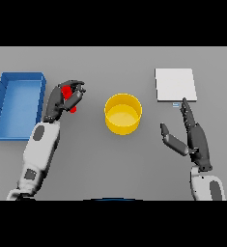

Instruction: Pick up the red beaker and tilt it to pour out 1 green nut into yellow bowl. Pick up the yellow bowl and place it on the metallic measuring scale.

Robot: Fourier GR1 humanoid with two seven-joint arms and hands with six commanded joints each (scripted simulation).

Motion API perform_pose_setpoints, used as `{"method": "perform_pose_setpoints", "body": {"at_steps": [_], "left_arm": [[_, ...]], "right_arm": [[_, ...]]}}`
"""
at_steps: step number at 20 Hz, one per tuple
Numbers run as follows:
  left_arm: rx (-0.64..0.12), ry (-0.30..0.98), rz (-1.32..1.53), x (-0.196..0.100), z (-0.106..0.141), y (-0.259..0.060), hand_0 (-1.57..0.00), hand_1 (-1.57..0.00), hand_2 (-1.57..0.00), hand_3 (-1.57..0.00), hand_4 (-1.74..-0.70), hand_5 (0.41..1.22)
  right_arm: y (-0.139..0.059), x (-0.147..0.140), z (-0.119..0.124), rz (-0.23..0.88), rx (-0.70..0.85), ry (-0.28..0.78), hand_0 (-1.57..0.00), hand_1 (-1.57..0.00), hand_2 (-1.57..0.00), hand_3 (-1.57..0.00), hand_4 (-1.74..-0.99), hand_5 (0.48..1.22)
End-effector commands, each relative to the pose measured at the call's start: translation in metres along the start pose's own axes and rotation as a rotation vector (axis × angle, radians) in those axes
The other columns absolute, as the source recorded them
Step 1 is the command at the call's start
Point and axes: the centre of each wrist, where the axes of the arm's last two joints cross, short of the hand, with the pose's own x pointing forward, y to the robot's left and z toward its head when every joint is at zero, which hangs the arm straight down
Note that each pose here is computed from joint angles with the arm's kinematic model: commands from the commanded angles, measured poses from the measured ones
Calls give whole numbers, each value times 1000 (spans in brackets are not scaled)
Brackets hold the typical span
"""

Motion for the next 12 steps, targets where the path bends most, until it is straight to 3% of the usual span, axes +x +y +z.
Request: {"method": "perform_pose_setpoints", "body": {"at_steps": [1, 4, 5, 8, 12], "left_arm": [[2, -23, -15, -1, -1, -3, -1001, -1014, -1023, -1018, -1440, 1047], [-2, -57, 1, -4, -1, -7, -1279, -1286, -1290, -1288, -1447, 1132], [10, -67, -10, -4, -2, -7, -1338, -1343, -1347, -1344, -1506, 1132], [12, -89, 18, 0, -3, -10, -1452, -1454, -1456, -1455, -1621, 1117], [31, -160, 6, 15, -4, -5, -1522, -1523, -1524, -1523, -1692, 1100]], "right_arm": [[0, 3, -5, -2, -3, -3, 1, 1, 1, 1, -1287, 684], [-1, 2, -5, -11, 6, -14, 1, 1, 1, 1, -1293, 682], [0, -1, -5, -14, 8, -2, 1, 1, 1, 1, -1296, 681], [3, -2, -4, -5, 17, -16, 1, 1, 1, 1, -1288, 679], [3, 1, -6, 14, 15, -26, 1, 1, 1, 1, -1254, 667]]}}
